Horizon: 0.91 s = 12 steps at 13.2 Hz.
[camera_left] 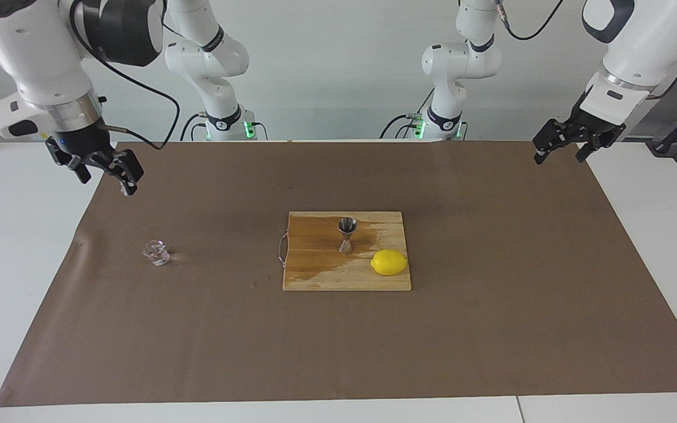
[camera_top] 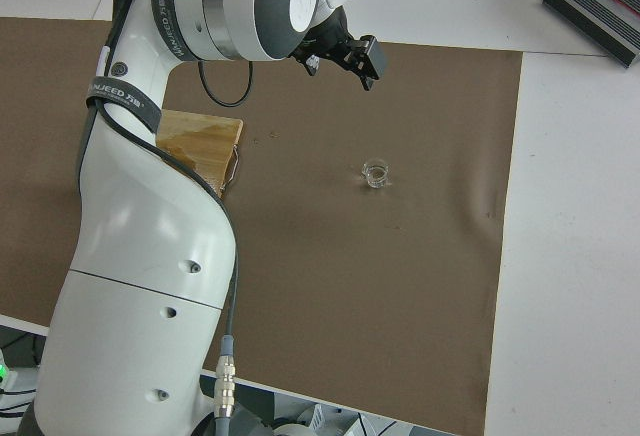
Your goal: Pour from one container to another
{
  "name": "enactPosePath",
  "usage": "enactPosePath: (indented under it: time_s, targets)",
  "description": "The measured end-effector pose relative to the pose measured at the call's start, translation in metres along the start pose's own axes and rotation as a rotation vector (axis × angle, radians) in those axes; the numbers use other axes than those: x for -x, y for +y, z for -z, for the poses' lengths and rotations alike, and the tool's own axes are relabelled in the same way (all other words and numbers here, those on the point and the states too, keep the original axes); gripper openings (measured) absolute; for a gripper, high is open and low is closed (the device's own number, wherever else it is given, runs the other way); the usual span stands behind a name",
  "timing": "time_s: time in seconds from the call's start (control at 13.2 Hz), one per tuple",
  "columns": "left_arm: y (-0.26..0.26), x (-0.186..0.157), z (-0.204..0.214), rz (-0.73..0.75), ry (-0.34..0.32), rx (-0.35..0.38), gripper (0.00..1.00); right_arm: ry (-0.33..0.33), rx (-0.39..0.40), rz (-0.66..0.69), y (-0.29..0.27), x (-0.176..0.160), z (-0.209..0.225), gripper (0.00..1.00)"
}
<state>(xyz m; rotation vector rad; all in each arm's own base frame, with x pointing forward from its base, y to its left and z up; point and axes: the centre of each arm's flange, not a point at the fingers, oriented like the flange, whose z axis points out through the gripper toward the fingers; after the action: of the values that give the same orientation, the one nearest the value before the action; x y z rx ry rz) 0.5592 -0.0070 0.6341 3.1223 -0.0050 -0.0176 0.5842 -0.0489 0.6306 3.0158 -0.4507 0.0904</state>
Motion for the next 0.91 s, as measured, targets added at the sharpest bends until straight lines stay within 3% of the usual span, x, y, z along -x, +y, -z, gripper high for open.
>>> enactPosePath:
  time_s: [0.23, 0.53, 0.76, 0.91]
  targets:
    - [0.0, 0.0, 0.0, 0.0, 0.0, 0.0, 1.0, -0.035, -0.067, -0.03, 0.036, 0.015, 0.013, 1.0]
    - [0.009, 0.001, -0.001, 0.0, -0.008, 0.0, 1.0, -0.073, -0.087, 0.101, 0.06, 0.03, 0.005, 1.0]
    - [0.012, 0.004, -0.003, -0.004, -0.034, -0.001, 1.0, -0.077, -0.075, 0.128, 0.05, 0.033, 0.004, 1.0]
    - [0.012, 0.003, -0.005, -0.004, -0.038, -0.001, 1.0, -0.067, -0.019, 0.172, 0.026, 0.038, 0.007, 1.0]
